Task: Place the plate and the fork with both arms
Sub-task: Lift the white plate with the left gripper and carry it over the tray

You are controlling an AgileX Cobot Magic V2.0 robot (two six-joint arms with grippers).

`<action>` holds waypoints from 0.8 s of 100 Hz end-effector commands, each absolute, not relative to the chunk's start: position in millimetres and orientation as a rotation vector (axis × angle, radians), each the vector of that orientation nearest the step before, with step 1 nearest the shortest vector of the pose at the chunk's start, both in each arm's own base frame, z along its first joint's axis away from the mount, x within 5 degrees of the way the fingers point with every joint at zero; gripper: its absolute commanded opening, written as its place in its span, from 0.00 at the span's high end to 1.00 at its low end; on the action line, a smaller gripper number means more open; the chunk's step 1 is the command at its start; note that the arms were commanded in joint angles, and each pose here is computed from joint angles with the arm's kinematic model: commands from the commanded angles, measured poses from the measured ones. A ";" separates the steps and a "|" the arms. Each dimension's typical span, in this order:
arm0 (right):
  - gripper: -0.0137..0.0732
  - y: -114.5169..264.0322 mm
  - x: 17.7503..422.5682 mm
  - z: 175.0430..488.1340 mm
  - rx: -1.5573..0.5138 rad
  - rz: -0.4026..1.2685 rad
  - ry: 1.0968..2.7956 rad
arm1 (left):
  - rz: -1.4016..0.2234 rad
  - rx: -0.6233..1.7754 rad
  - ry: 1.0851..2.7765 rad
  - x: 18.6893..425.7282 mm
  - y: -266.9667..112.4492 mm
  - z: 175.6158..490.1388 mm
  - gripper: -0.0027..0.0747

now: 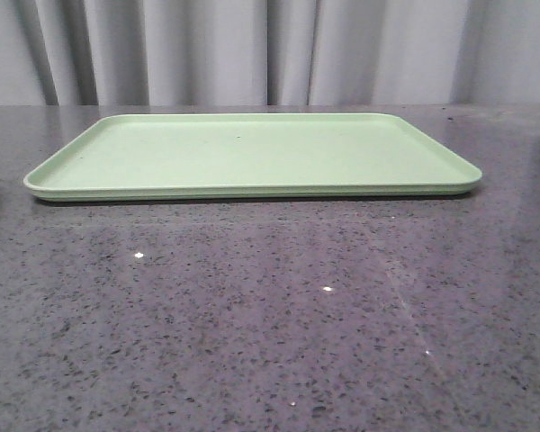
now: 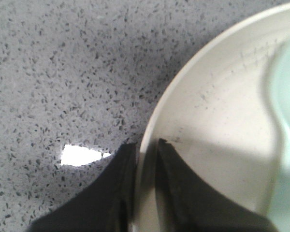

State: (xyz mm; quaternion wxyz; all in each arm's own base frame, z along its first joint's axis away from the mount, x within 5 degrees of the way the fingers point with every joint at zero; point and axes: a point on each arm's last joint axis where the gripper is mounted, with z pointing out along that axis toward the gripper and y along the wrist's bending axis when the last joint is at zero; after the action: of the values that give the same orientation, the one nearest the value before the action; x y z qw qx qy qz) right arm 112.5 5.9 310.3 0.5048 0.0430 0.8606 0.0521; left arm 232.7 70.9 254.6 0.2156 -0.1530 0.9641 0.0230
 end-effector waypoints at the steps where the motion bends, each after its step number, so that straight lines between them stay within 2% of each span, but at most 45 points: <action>1: 0.19 6.0 116.5 325.3 0.087 0.120 1.989 | 0.076 -0.421 2.619 234.4 72.8 265.4 0.99; 41: 0.19 6.0 116.6 325.5 0.087 0.121 1.987 | 0.068 -0.466 2.641 222.1 82.0 270.9 0.99; 80: 0.19 6.0 116.8 326.0 0.087 0.121 1.981 | -0.129 -0.501 2.415 221.9 84.5 332.6 0.99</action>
State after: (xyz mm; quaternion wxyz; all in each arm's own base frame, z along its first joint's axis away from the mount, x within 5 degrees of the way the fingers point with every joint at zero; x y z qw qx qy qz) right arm 112.5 5.9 310.3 0.5048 0.0430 0.8606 0.0521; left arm 219.0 86.7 300.6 0.2601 -0.1937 0.9454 -0.0327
